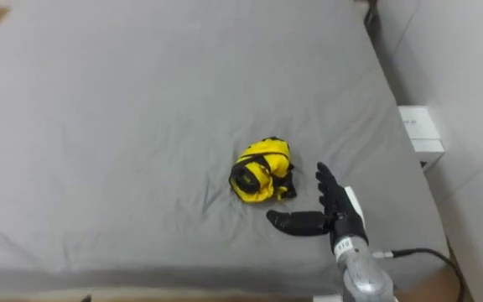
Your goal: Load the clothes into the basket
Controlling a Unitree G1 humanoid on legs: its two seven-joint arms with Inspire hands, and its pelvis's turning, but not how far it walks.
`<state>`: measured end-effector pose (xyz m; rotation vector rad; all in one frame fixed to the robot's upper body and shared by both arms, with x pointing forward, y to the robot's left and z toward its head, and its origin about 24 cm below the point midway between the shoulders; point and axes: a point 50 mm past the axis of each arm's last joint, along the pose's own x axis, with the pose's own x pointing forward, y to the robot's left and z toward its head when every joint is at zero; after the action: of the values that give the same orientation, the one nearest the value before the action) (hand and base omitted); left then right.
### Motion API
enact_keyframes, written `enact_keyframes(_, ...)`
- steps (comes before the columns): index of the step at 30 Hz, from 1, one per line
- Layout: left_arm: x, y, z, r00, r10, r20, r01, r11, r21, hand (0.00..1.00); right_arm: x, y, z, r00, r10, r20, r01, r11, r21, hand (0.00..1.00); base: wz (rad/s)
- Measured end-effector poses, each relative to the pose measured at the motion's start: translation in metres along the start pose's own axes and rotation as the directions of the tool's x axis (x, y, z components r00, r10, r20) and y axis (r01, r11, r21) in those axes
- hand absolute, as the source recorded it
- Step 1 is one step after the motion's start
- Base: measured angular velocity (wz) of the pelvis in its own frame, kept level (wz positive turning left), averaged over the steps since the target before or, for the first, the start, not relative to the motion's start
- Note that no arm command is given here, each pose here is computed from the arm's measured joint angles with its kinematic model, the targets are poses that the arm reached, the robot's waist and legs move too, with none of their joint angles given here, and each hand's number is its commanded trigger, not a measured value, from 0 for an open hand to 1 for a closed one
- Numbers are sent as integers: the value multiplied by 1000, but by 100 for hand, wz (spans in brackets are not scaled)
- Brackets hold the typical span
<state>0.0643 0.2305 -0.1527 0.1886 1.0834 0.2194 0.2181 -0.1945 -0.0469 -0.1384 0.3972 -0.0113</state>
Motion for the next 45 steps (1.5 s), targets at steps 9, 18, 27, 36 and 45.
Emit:
enact_keyframes(9,4,-2,9,1000,-7,-4,7,1000,7,0,1,6,-5,1000,-9,-25,7,998,-67,0,10)
enact_keyframes(18,11,-3,25,1000,-12,1,12,1000,14,0,38,7,11,997,-38,-65,31,994,-105,0,18)
enact_keyframes(27,16,-3,31,1000,-5,-30,6,999,43,0,68,-3,34,980,-175,-92,165,980,-107,0,26)
enact_keyframes(36,13,23,6,991,66,-118,-43,981,190,0,76,-52,50,935,-340,-96,330,938,-109,0,17)
enact_keyframes(45,13,21,6,992,48,-116,-18,970,242,0,75,-88,61,886,-457,-78,442,884,-152,100,4)
